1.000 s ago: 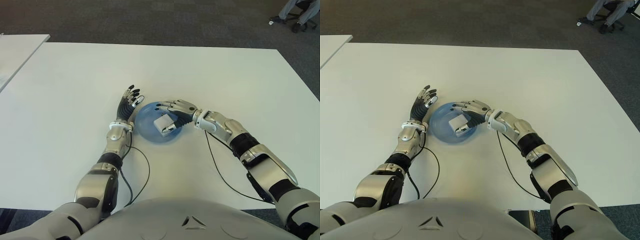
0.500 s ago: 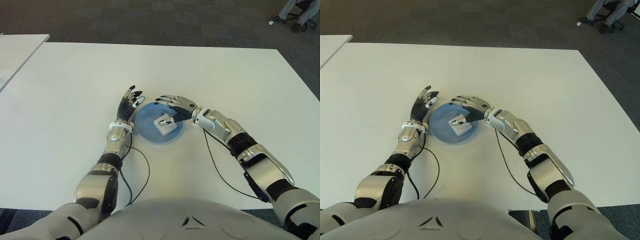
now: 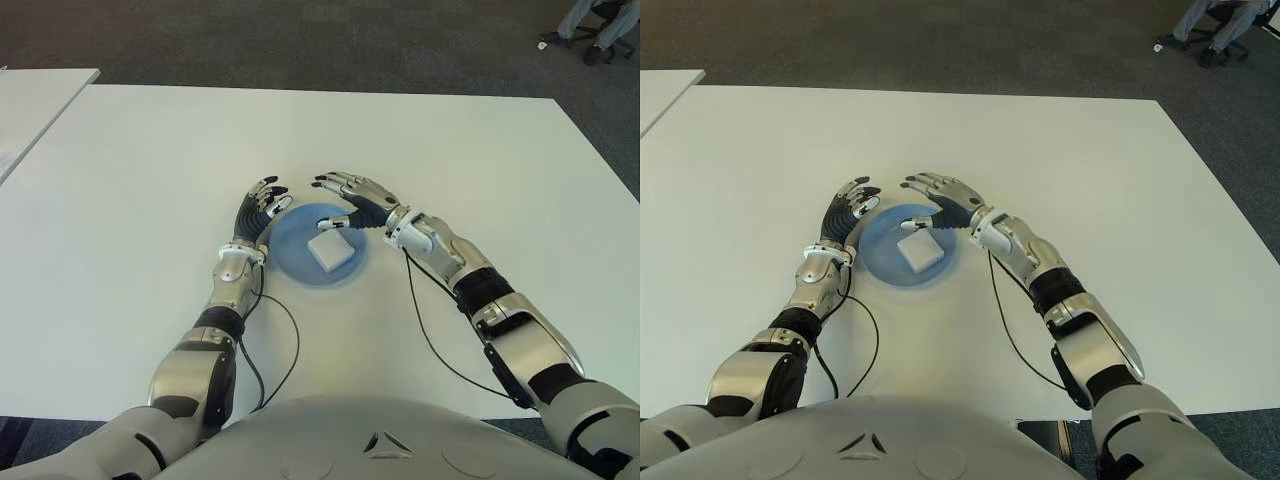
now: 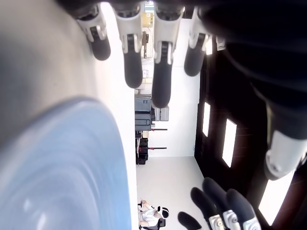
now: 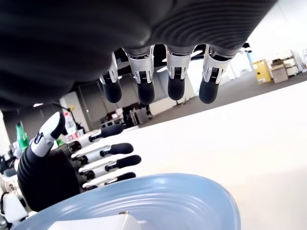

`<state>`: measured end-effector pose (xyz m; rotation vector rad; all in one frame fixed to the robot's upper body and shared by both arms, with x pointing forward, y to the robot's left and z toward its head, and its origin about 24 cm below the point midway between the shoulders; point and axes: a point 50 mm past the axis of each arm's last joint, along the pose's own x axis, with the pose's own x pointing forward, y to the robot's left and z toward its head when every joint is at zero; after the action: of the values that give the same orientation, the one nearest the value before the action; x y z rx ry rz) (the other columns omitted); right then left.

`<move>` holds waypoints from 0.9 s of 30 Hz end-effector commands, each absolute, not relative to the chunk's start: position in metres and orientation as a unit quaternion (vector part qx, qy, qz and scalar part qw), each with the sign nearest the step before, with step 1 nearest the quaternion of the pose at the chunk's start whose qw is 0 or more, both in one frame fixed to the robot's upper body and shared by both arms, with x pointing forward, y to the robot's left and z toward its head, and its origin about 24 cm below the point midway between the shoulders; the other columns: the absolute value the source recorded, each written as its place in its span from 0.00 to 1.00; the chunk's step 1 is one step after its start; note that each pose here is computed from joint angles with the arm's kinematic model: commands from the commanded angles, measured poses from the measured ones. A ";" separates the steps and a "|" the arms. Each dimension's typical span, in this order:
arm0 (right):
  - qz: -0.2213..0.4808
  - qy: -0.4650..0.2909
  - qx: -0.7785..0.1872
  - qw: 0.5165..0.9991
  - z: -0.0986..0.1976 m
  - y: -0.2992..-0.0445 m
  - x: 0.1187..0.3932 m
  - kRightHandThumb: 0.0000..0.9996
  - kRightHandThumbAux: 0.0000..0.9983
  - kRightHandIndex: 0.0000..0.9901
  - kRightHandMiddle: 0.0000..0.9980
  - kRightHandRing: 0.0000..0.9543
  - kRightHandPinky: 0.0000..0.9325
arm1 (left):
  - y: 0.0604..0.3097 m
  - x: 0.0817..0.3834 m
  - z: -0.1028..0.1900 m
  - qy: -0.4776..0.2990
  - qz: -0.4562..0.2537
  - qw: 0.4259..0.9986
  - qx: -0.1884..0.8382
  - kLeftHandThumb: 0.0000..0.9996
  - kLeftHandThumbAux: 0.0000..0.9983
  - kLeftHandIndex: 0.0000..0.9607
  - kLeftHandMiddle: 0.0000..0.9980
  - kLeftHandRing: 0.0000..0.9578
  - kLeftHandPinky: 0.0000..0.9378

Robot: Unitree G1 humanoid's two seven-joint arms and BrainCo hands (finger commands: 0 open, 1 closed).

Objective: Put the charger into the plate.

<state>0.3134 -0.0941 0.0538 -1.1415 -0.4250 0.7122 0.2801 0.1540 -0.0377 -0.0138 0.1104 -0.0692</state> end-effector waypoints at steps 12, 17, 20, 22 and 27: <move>0.207 -0.100 -0.367 0.901 0.070 -0.132 0.345 0.19 0.15 0.00 0.00 0.00 0.00 | 0.157 0.259 -0.064 0.132 -0.030 0.991 -0.006 0.00 0.59 0.22 0.30 0.19 0.01; 0.137 -0.082 -0.241 0.957 0.072 -0.145 0.346 0.15 0.26 0.00 0.00 0.00 0.00 | 0.159 0.258 -0.064 0.130 -0.029 0.991 -0.001 0.00 0.58 0.22 0.32 0.22 0.07; 0.110 -0.068 -0.192 0.973 0.069 -0.153 0.345 0.13 0.32 0.00 0.00 0.00 0.00 | 0.159 0.257 -0.064 0.130 -0.028 0.991 0.001 0.00 0.57 0.21 0.33 0.24 0.09; 0.102 -0.063 -0.174 0.977 0.067 -0.156 0.344 0.12 0.36 0.00 0.00 0.00 0.00 | 0.160 0.257 -0.064 0.130 -0.028 0.991 0.001 0.00 0.57 0.21 0.33 0.24 0.11; 0.027 -0.041 -0.048 0.998 0.036 -0.162 0.325 0.03 0.55 0.00 0.00 0.00 0.00 | 0.162 0.256 -0.065 0.132 -0.026 0.991 0.003 0.00 0.56 0.21 0.34 0.26 0.13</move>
<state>0.3417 -0.1602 0.0680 -0.2273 -0.1670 0.1332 0.2787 0.1576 -0.0376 -0.0006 0.1129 -0.0663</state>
